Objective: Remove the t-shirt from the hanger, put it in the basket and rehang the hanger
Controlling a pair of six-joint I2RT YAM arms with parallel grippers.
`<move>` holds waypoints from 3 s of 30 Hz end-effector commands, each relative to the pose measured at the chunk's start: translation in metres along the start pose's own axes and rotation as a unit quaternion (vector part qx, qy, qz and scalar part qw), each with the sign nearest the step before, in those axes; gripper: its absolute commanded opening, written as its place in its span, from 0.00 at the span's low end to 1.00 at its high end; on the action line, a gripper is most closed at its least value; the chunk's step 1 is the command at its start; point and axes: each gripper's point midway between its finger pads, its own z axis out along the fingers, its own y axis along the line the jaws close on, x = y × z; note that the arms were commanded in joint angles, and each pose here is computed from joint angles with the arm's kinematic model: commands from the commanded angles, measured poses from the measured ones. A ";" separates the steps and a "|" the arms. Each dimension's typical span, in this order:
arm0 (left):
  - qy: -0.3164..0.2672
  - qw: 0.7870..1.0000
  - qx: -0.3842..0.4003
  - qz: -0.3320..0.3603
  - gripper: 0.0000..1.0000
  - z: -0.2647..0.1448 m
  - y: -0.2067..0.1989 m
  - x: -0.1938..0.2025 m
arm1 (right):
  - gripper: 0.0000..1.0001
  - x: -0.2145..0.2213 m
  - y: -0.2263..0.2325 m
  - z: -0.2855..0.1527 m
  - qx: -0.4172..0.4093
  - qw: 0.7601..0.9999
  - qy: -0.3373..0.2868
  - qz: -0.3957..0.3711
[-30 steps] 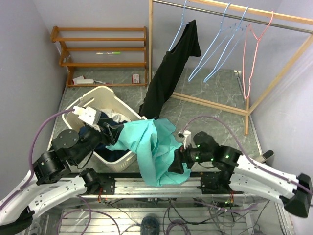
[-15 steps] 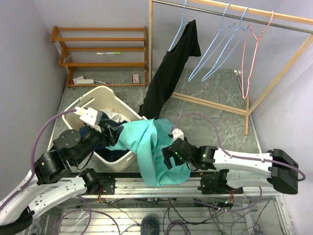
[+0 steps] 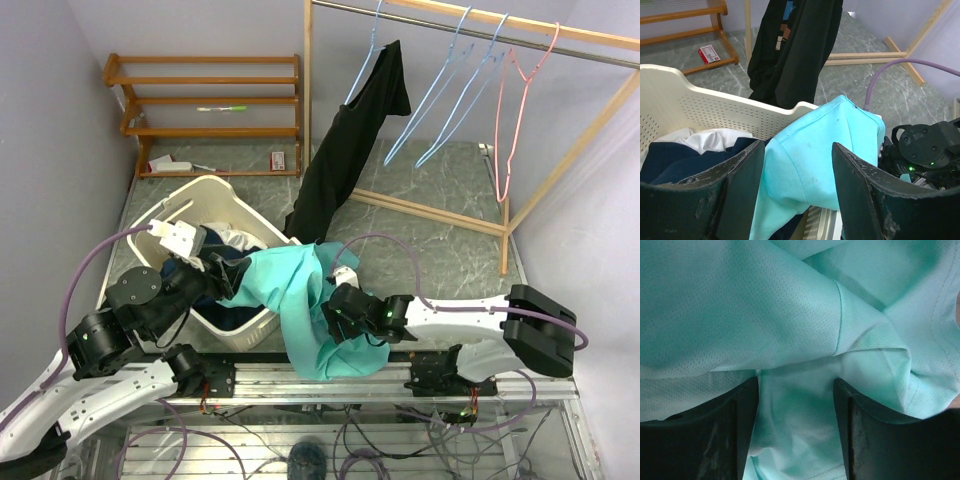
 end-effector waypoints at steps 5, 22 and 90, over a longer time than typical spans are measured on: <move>-0.002 1.000 -0.005 -0.005 0.67 -0.001 0.002 0.002 | 0.39 0.003 0.011 0.011 -0.011 1.000 0.021 0.008; 0.004 1.000 -0.007 -0.005 0.67 0.000 0.002 0.004 | 0.00 -0.191 0.046 -0.121 -0.054 0.977 -0.204 0.019; -0.056 0.994 -0.084 -0.045 0.64 -0.028 0.039 -0.014 | 0.90 -0.107 0.010 -0.037 -0.108 0.972 -0.198 -0.060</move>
